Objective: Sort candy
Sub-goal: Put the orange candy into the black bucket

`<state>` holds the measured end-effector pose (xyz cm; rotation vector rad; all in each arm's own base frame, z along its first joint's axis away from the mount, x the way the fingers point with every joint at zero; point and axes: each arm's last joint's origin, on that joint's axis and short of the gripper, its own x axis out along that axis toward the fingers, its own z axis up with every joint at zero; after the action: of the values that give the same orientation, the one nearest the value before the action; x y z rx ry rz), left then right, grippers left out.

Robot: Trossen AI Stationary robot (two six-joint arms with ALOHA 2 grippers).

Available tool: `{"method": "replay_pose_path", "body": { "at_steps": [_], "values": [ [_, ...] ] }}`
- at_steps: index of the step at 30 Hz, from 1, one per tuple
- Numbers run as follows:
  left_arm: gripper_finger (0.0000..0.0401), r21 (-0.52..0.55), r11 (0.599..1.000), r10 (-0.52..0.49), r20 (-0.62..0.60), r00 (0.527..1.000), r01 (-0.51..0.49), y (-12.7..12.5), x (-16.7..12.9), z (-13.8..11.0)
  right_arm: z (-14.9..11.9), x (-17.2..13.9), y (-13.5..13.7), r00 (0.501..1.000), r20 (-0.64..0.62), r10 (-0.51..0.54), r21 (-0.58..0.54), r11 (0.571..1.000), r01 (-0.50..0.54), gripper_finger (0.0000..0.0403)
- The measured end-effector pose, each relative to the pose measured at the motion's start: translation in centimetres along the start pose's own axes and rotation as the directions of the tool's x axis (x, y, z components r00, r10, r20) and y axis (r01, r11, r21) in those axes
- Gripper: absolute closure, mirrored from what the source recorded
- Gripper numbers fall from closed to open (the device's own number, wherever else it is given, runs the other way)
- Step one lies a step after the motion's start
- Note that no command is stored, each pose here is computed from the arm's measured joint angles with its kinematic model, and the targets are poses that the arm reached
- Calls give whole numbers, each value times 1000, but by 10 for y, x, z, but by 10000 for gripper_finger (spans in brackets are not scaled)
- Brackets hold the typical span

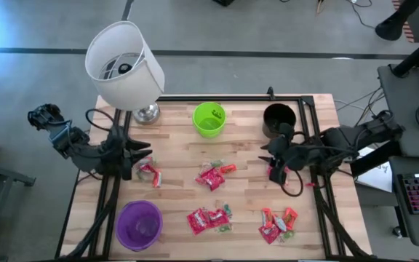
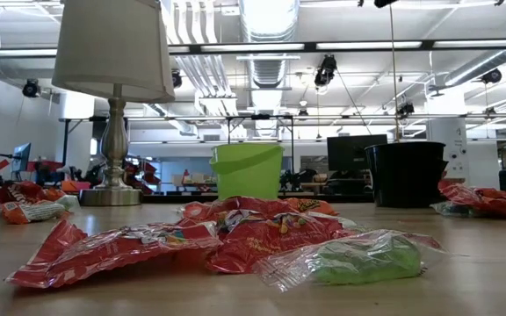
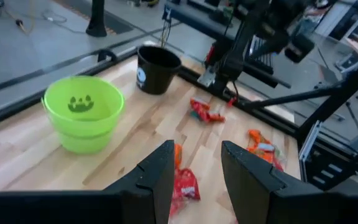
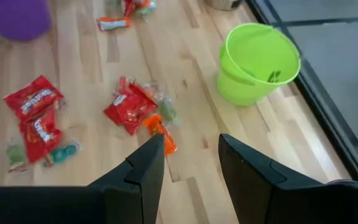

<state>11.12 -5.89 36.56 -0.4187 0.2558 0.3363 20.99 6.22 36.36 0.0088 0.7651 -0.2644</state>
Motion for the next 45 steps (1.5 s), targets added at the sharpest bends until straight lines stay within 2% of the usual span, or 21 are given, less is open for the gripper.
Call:
{"method": "replay_pose_path", "body": {
  "at_steps": [10,13,16,20,25,28,33,39,45],
  "values": [
    [286,118,992,-56,62,997,48,-2,-20,35,2,13,3,999,-33,-22,9,1000,23,257],
    [286,149,987,-62,67,996,51,-1,-25,43,2,20,5,998,-44,-55,42,998,56,255],
    [286,160,986,-55,53,997,46,2,-29,47,3,28,7,996,-70,-61,63,996,66,246],
    [286,172,984,-52,42,998,44,5,-32,49,6,40,10,992,-123,-21,68,997,29,225],
    [286,173,984,-52,40,998,44,8,-34,50,7,46,13,983,-180,-43,57,997,54,202],
    [286,183,982,-49,32,998,43,10,-34,49,-4,44,9,947,-310,-82,68,992,108,197],
    [286,227,972,-54,-33,998,60,11,-31,41,-28,42,2,843,-520,-139,142,959,245,197],
    [286,250,965,-64,-67,996,79,11,-31,38,-46,47,5,777,-625,-71,220,940,263,197],
    [286,269,958,-76,-110,991,104,13,-32,36,-73,65,7,715,-698,-50,290,892,346,197]
  ]
}}
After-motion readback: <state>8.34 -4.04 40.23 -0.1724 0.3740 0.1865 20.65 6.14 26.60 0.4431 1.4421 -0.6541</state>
